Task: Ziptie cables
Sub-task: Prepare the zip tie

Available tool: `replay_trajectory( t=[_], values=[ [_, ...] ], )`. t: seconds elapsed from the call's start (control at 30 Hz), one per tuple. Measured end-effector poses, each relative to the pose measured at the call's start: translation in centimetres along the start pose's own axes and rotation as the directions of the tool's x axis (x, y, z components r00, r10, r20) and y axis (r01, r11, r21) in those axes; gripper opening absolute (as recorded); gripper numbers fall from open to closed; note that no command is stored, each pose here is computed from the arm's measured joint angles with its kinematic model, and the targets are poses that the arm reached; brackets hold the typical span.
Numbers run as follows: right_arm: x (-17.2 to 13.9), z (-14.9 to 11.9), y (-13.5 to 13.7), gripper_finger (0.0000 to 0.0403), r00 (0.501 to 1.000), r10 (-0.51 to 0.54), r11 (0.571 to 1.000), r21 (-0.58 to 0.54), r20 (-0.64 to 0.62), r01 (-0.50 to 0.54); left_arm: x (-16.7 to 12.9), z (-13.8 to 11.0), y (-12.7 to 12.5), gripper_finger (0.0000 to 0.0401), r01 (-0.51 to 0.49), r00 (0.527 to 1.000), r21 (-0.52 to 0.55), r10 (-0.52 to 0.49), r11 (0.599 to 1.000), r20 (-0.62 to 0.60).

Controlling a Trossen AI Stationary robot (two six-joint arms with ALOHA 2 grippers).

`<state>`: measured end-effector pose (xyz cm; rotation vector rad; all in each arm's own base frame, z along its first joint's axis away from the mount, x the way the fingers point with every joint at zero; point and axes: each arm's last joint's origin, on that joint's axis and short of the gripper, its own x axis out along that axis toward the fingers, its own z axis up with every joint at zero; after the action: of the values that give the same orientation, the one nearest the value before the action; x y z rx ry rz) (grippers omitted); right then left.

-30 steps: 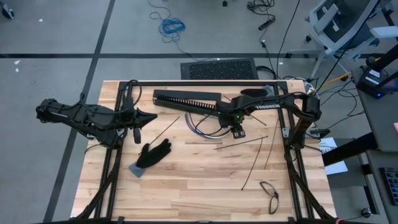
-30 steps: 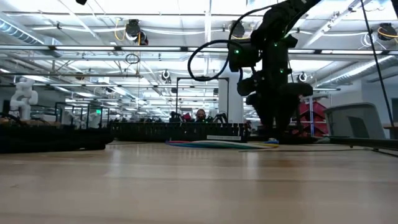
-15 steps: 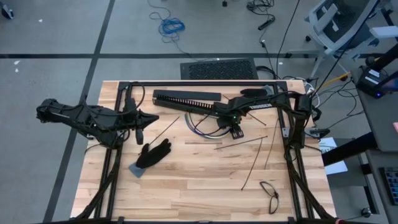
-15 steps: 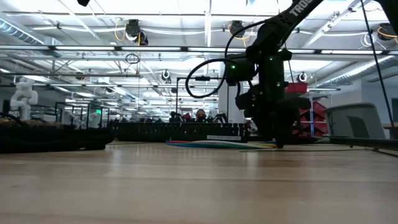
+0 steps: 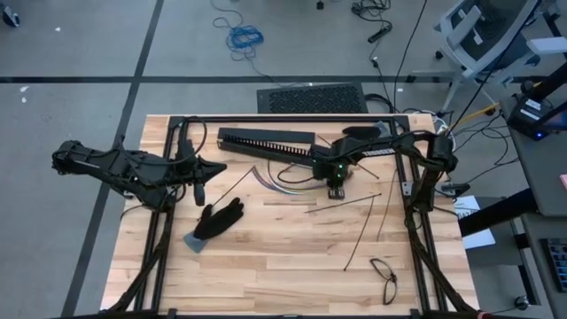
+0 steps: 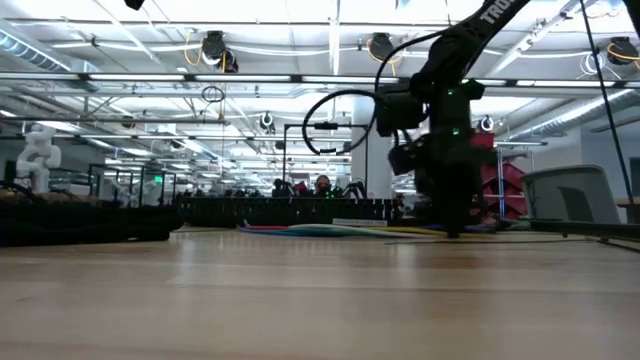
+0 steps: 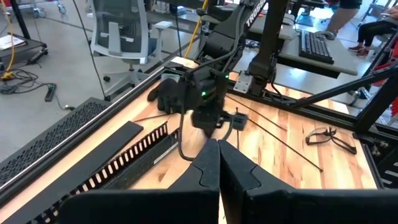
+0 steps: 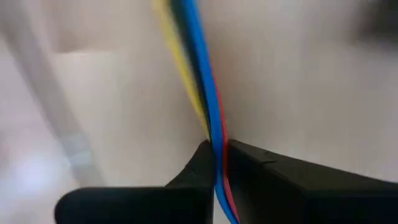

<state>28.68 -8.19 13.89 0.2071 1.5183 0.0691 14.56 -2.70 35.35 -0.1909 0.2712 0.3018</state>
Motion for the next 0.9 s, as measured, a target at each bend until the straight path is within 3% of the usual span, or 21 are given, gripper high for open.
replay_trajectory(
  t=[0.1, 0.27, 0.4, 0.53, 0.73, 0.9],
  values=[
    [-1.8, -1.6, 1.3, 0.0015, 0.992, 0.117, 0.991, 0.063, -0.039, -0.114, 0.0, 0.0, 0.0, 0.0000, 0.000, 1.000, 0.010, 0.000, 1.000, 0.001],
    [-5.4, -2.9, 3.5, 0.0012, 0.995, 0.096, 0.989, 0.106, 0.038, -0.100, 0.0, 0.0, 0.0, 0.0000, -0.001, 1.000, 0.032, 0.001, 0.999, 0.004],
    [-8.3, -3.5, 5.3, 0.0012, 0.979, 0.085, 0.979, 0.167, 0.186, -0.117, 0.0, 0.1, 0.1, 0.0000, -0.022, 1.000, 0.069, 0.021, 0.997, 0.010],
    [-9.5, -3.8, 7.9, 0.0012, 0.955, 0.127, 0.960, 0.210, 0.269, -0.187, 0.0, 0.1, 0.1, 0.0000, -0.033, 0.999, 0.098, 0.031, 0.995, 0.016],
    [-10.0, -3.2, 13.0, 0.0012, 0.896, 0.212, 0.947, 0.145, 0.391, -0.287, -0.3, 0.2, 0.5, 0.0000, -0.120, 0.992, 0.124, 0.115, 0.985, 0.052],
    [-9.1, -0.9, 14.5, 0.0012, 0.844, 0.242, 0.933, 0.124, 0.479, -0.338, -0.6, 0.5, 0.7, 0.0000, -0.152, 0.986, 0.132, 0.141, 0.980, 0.089]
  ],
)
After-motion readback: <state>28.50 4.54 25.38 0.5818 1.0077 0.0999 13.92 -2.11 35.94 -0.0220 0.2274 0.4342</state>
